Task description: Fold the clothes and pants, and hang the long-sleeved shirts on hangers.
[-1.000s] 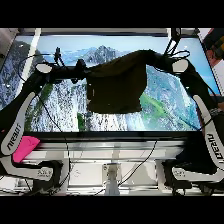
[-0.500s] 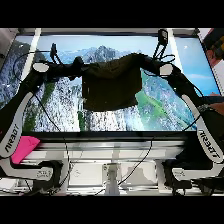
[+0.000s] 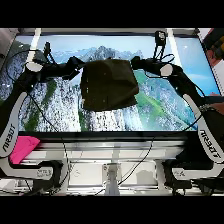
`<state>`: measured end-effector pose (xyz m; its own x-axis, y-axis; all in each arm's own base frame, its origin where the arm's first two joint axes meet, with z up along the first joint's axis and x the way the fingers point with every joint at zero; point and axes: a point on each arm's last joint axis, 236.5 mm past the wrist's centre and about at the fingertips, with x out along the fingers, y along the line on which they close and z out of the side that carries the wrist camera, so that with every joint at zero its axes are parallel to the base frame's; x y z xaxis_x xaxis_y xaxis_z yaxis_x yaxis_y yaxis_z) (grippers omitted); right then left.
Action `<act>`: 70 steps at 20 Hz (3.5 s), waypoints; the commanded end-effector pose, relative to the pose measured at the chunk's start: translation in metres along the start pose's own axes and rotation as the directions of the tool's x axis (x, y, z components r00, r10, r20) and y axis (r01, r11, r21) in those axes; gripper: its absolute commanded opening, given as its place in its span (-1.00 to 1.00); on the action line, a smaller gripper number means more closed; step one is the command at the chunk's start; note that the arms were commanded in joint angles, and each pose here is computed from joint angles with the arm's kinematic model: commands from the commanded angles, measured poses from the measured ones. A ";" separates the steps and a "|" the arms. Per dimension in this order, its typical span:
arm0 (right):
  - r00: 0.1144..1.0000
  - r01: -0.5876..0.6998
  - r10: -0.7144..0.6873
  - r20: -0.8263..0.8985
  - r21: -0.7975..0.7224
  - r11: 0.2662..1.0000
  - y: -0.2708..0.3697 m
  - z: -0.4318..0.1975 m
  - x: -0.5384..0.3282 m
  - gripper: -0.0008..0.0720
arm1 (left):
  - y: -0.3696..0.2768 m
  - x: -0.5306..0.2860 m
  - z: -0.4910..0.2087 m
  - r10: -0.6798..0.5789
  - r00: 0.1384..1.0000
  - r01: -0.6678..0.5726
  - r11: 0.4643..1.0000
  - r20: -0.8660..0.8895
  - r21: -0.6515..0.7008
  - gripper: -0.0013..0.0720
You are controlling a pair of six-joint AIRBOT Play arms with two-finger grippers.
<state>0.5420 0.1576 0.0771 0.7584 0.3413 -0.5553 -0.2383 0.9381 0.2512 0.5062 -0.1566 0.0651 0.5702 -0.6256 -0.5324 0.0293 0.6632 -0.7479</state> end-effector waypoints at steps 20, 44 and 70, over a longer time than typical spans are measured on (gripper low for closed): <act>0.974 0.108 -0.100 -0.204 0.029 0.994 -0.077 -0.040 -0.022 0.80 | 0.103 0.079 -0.064 0.273 0.950 -0.240 0.948 -0.150 0.209 0.76; 0.970 0.105 -0.095 -0.222 0.032 0.994 -0.076 -0.044 -0.022 0.79 | 0.042 0.016 -0.007 0.276 0.960 -0.273 0.881 0.049 0.386 -0.86; 0.847 0.064 -0.017 -0.532 0.071 0.995 -0.066 -0.129 -0.028 0.53 | 0.160 -0.014 -0.093 0.540 0.756 -0.426 0.835 -0.369 0.348 0.77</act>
<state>0.4643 0.0929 -0.0223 0.3514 0.3014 -0.8864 -0.1440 0.9529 0.2670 0.4700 -0.0831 -0.0749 0.3285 -0.2433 -0.9126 0.0110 0.9672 -0.2539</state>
